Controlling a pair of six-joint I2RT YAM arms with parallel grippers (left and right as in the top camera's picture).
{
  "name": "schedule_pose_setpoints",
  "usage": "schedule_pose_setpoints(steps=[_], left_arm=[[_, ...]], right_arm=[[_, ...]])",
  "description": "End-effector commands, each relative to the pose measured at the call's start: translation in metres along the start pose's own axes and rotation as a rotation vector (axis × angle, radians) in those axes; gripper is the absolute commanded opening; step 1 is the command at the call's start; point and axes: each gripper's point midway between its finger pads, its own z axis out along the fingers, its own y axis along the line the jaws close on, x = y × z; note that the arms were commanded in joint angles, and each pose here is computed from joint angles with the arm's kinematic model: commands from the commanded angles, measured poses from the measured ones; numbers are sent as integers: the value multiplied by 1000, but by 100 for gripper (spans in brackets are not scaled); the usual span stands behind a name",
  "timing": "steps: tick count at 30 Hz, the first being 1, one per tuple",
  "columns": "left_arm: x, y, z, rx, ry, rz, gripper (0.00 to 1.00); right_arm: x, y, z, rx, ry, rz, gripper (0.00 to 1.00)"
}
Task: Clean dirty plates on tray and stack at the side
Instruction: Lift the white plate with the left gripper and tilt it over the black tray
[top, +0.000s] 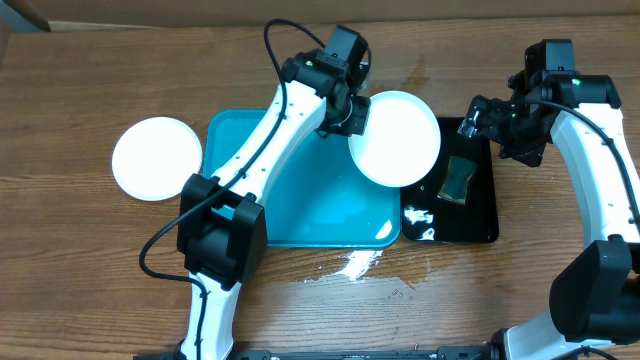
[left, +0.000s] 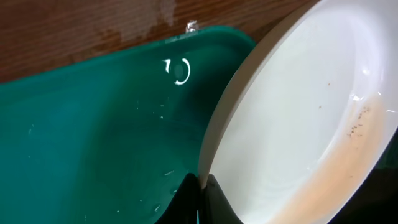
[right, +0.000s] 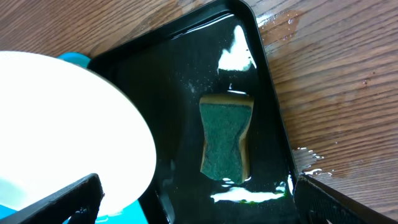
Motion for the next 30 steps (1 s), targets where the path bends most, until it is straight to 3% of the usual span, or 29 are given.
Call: schedule_pose_setpoints(steps=[1,18,30], left_arm=[[-25,-14,-16,-64,-108,31,4],[-79,-60,-64,-356,-444,256,4],[-79,-110,-102,-630,-619,426,4]], right_arm=[[-7,4,-15,-15,-49,-8,100],[-7,4,-15,-15,-49,-8,100],[-7,4,-15,-15,-49,-8,100]])
